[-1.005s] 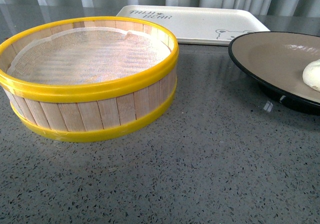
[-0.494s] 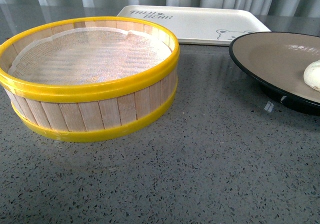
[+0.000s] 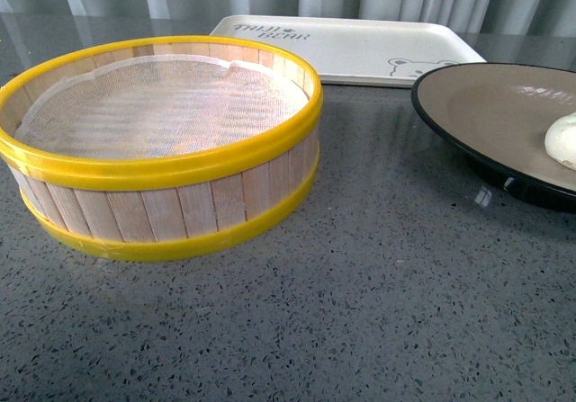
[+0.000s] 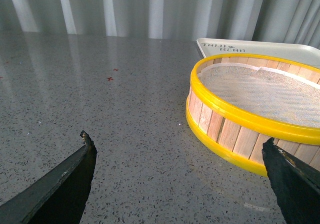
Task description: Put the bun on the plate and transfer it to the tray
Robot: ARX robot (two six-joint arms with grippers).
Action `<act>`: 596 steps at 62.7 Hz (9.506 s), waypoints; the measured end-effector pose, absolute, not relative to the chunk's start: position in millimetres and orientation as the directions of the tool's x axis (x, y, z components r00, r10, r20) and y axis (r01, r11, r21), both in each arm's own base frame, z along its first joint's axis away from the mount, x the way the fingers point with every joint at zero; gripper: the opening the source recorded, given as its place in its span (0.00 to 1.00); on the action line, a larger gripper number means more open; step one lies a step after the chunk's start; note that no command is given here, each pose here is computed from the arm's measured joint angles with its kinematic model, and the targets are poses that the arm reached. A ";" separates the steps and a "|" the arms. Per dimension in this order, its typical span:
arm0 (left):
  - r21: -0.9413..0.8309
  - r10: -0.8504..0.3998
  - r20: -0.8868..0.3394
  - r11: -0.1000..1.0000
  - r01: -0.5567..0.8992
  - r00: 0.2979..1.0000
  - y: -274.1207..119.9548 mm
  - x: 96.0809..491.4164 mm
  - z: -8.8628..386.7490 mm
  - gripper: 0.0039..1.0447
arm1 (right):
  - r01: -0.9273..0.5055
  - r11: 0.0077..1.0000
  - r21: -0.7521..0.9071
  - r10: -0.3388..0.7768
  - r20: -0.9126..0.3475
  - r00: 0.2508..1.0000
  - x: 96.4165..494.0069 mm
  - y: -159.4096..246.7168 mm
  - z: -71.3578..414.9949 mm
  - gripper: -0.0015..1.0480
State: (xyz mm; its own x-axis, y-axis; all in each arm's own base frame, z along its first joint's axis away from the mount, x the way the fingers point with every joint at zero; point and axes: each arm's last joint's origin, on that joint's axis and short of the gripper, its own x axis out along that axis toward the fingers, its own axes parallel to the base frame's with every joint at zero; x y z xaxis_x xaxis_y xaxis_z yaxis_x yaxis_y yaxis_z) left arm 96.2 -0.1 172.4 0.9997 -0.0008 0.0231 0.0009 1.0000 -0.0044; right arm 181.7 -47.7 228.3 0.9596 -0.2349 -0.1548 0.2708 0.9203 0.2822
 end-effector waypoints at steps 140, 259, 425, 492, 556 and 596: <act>-0.005 -0.001 0.023 1.000 0.001 1.000 -0.1 96.2 172.4 0.94 | 0.242 0.235 0.941 0.222 -0.294 0.930 203.1 0.8 174.3 0.03; -0.005 -0.001 0.023 1.000 0.001 1.000 -0.1 96.2 172.4 0.94 | 0.215 0.179 0.960 0.296 -0.261 0.919 477.2 47.6 210.1 0.03; -0.005 -0.001 0.023 1.000 0.001 1.000 -0.1 96.2 172.4 0.94 | 0.361 0.914 0.186 -0.363 -0.023 0.931 182.0 -37.9 199.9 0.89; -0.004 -0.001 0.023 1.000 0.001 1.000 -0.1 96.2 172.4 0.94 | 0.002 1.000 0.003 -0.002 0.006 1.000 120.3 -0.3 168.2 0.02; -0.004 -0.001 0.024 1.000 0.001 1.000 -0.1 96.2 172.4 0.94 | 0.002 1.000 0.002 -0.002 0.002 1.000 97.6 -0.3 165.2 0.02; -0.004 -0.001 0.024 1.000 0.001 1.000 -0.1 96.2 172.4 0.94 | 0.002 1.000 0.002 -0.002 0.002 1.000 97.6 -0.3 165.2 0.92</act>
State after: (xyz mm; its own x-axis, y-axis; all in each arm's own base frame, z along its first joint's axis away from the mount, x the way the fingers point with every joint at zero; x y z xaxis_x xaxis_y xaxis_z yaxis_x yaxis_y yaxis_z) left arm 96.2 -0.1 172.4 0.9997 -0.0011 0.0238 0.0012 1.0000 -0.0044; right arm 97.6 -0.3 165.2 1.0000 -0.0019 0.0025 0.0019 1.0000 0.0025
